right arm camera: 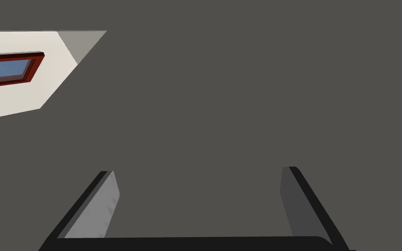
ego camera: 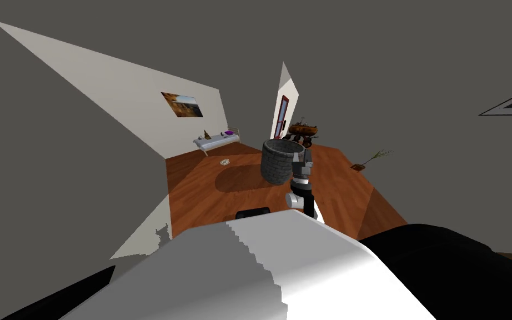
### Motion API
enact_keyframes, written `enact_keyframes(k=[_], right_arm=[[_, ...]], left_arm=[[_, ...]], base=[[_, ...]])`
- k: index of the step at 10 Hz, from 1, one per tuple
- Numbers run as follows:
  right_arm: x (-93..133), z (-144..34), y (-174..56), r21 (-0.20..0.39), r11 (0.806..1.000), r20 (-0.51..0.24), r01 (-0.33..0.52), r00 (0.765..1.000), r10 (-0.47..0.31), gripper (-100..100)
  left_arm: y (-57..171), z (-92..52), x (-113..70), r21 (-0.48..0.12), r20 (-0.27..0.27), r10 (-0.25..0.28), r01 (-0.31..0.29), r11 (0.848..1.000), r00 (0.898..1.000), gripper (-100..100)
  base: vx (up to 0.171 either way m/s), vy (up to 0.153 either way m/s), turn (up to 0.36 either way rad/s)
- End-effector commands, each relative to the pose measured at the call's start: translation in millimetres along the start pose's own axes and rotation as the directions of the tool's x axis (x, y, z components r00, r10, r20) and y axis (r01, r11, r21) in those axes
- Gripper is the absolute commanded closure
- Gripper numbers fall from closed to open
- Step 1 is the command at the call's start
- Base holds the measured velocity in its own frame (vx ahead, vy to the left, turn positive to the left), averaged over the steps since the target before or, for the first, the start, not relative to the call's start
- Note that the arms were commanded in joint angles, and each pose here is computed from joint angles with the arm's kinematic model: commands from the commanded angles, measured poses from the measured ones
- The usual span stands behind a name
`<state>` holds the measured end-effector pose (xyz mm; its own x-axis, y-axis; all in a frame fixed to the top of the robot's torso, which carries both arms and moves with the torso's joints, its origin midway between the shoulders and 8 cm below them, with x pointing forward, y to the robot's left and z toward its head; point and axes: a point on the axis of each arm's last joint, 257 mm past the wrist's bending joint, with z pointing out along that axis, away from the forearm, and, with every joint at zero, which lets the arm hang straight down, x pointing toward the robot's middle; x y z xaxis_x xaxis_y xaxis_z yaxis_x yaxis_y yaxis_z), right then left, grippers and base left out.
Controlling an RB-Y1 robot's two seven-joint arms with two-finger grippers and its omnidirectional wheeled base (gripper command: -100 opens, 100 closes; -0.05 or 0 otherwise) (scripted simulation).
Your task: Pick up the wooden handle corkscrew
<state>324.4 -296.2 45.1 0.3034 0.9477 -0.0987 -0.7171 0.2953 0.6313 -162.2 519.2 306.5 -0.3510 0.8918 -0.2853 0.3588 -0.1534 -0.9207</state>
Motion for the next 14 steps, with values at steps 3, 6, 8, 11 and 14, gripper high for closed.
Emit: enact_keyframes(k=[3, 6, 8, 11, 14], right_arm=[[-0.1, -0.1, 0.0, 0.0, 1.0, 0.0, 0.0, 1.0, 0.0, 0], [-0.1, 0.0, 0.0, 0.0, 1.0, 0.0, 0.0, 1.0, 0.0, 0], [0.0, 0.0, 0.0, 0.0, 1.0, 0.0, 0.0, 1.0, 0.0, 0], [0.0, 0.0, 0.0, 0.0, 1.0, 0.0, 0.0, 1.0, 0.0, 0], [-0.1, 0.0, 0.0, 0.0, 1.0, 0.0, 0.0, 1.0, 0.0, 0]], left_arm=[[28.7, 12.6, 31.0, -0.101, -0.067, 0.064, -0.071, 0.992, 0.996, -100], [54.3, 21.6, 55.5, -0.184, -0.126, 0.113, -0.135, 0.974, 0.986, -100], [63.3, 18.6, 64.0, -0.213, -0.165, 0.113, -0.148, 0.966, 0.98, -100], [90.4, 21.6, 86.9, -0.291, -0.235, 0.145, -0.212, 0.933, 0.961, -100], [115.0, 21.9, 105.7, -0.355, -0.299, 0.165, -0.27, 0.895, 0.94, -100]], base=[[-0.03, -0.055, 0.36], [-0.033, -0.035, 0.269], [-0.021, -0.023, 0.137], [-0.04, -0.04, 0.332], [-0.049, -0.035, 0.296]])
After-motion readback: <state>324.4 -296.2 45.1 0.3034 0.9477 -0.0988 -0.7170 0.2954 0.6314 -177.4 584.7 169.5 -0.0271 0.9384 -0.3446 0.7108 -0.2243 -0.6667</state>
